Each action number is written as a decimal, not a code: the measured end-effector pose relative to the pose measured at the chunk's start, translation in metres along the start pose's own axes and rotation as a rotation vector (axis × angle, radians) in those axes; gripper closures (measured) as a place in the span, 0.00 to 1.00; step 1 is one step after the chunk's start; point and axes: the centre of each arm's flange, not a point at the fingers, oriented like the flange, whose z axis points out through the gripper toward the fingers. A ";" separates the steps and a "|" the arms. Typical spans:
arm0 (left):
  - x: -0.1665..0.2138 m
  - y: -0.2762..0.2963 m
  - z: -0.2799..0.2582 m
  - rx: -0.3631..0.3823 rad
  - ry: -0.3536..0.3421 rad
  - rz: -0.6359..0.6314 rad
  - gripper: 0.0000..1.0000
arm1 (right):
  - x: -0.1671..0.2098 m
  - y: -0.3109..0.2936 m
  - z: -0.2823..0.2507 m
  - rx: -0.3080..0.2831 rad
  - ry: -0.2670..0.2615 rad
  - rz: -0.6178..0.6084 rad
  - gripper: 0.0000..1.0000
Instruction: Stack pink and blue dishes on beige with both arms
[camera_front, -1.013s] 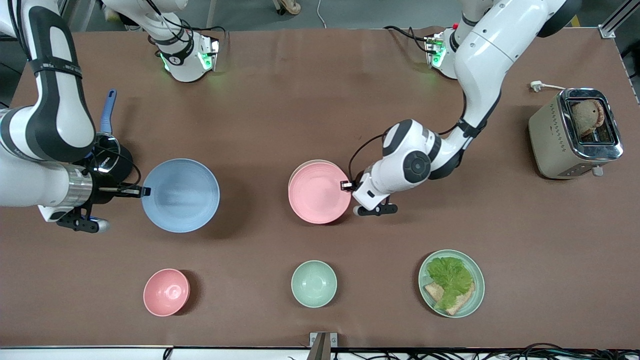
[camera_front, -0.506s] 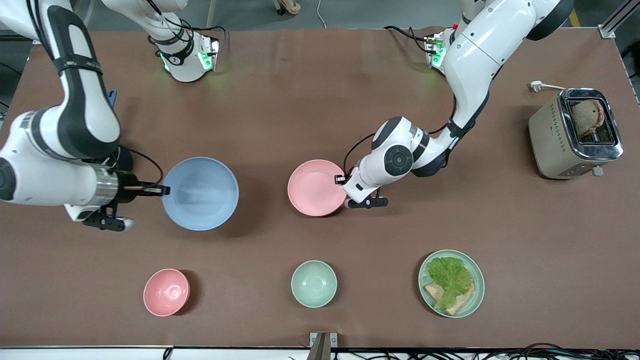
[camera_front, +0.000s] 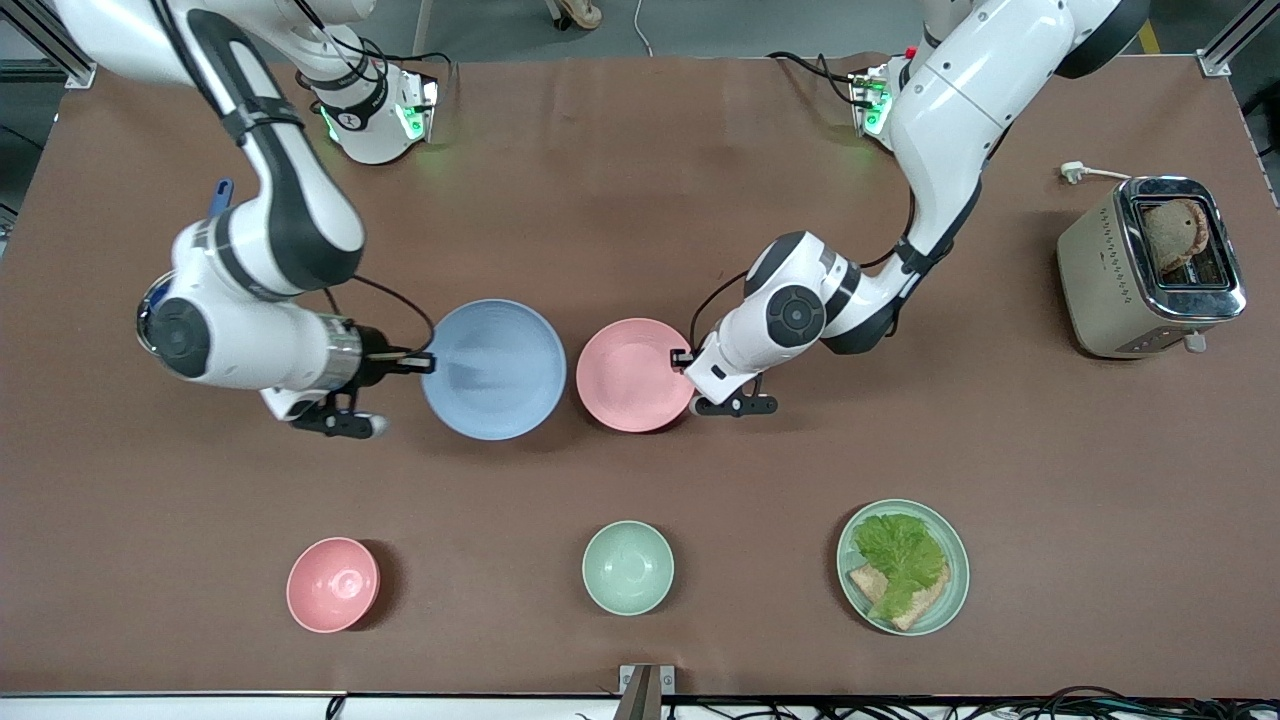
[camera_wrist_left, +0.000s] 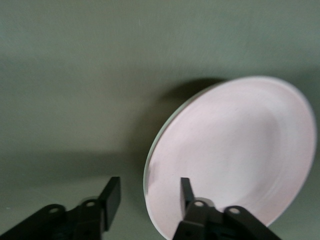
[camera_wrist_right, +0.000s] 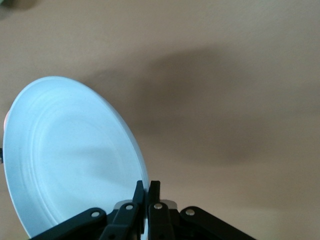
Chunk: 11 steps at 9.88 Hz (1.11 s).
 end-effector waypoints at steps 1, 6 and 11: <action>0.003 0.002 -0.036 0.013 0.024 0.004 0.25 | -0.008 -0.013 0.016 0.012 0.022 0.003 0.96; 0.015 -0.082 -0.238 0.196 0.117 -0.009 0.00 | -0.059 -0.097 0.096 0.108 0.143 0.032 0.96; 0.000 -0.182 -0.396 0.236 0.257 0.078 0.00 | -0.061 -0.099 0.148 0.142 0.176 0.042 0.95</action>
